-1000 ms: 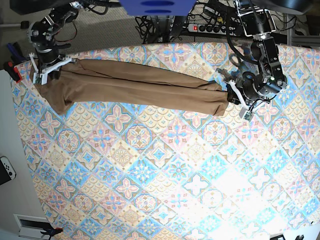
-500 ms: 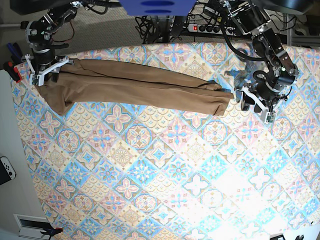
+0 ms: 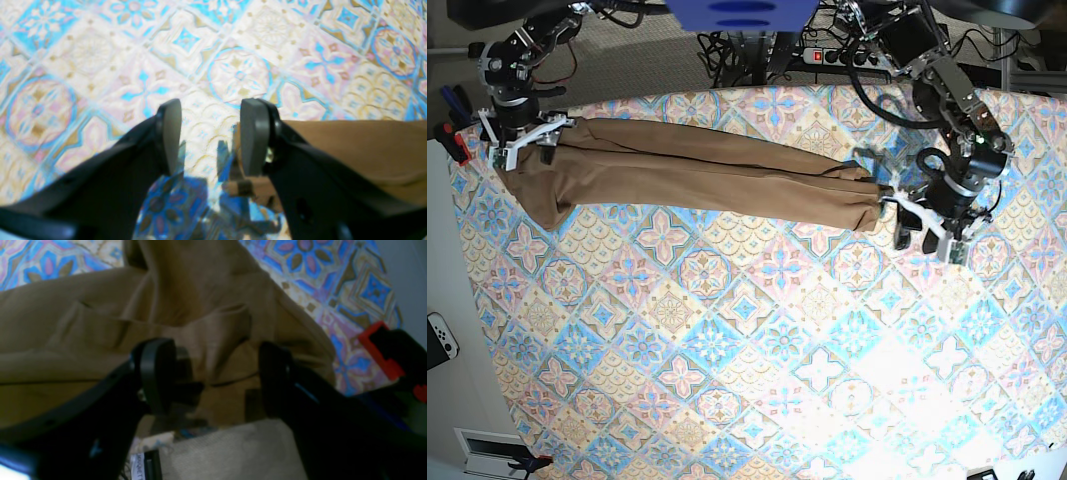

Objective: Layout the t-shirt on the table in an organized manner, then fold the t-shirt properly
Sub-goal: 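Hold both ends of the folded strip and straighten it, then regrasp the strip end with the left gripper, then drag the strip end with the left gripper toward the right gripper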

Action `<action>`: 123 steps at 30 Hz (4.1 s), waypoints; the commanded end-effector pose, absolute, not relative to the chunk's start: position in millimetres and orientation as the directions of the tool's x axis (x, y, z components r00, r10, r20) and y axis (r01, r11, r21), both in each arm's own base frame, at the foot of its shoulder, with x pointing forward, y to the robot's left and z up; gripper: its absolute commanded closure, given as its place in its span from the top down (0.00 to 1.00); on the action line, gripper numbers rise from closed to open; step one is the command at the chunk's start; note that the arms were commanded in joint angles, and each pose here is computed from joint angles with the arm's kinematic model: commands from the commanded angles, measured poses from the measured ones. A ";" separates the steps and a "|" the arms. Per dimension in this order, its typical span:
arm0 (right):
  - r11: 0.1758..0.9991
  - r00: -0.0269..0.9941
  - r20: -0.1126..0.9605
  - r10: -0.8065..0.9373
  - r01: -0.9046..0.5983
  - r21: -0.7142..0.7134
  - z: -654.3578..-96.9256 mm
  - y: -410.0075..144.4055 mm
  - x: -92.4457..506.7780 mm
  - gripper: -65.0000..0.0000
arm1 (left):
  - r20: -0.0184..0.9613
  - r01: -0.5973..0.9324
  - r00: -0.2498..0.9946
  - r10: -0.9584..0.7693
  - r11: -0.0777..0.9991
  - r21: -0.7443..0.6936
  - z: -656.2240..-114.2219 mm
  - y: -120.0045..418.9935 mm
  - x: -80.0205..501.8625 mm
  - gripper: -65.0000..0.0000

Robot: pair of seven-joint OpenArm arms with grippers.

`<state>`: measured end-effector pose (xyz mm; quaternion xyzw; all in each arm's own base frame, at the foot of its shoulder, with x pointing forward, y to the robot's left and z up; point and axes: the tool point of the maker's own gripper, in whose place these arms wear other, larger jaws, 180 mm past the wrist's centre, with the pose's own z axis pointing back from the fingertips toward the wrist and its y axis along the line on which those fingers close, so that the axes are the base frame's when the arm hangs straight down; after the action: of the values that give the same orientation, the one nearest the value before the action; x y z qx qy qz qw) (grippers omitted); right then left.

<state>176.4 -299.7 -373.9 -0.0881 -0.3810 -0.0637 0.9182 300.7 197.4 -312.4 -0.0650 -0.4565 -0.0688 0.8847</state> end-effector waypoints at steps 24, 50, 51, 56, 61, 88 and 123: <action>0.975 0.660 0.750 -0.026 0.183 -0.127 -359.2 -303.4 185.7 0.58 | 0.565 0.237 0.813 -0.143 0.967 -0.096 -374.7 200.3 273.7 0.81; 0.975 0.663 0.748 -0.027 0.182 -0.127 -359.7 -303.4 185.0 0.58 | 0.461 0.291 0.879 -0.121 0.903 -0.317 -422.7 117.8 257.9 0.81; 0.975 0.663 0.748 -0.027 0.182 -0.127 -359.7 -303.4 185.0 0.58 | 0.461 0.300 0.878 -0.130 0.899 -0.319 -422.8 114.2 258.0 0.81; 0.975 0.664 0.747 -0.027 0.182 -0.127 -359.9 -303.4 184.8 0.58 | 0.443 0.364 0.875 -0.194 0.867 -0.340 -429.3 89.0 247.8 0.81; 0.974 0.661 0.750 -0.021 0.182 -0.132 -357.5 -303.8 185.4 0.58 | 0.439 0.364 0.877 -0.197 0.868 -0.338 -430.4 89.6 246.7 0.69; 0.986 0.650 0.759 0.019 0.115 -0.124 -354.7 -284.9 200.4 0.58 | 0.559 0.247 0.816 -0.145 0.963 -0.111 -374.7 213.9 313.4 0.00; 0.987 0.649 0.761 0.022 0.107 -0.120 -355.1 -282.2 202.6 0.58 | 0.686 0.465 0.685 -0.245 0.872 -0.152 -318.4 68.1 305.3 0.00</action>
<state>195.6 -280.2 -367.4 -0.0730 -0.3955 -0.0289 0.9151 298.3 77.2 -329.9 -0.1465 -0.3220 -0.1923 0.9153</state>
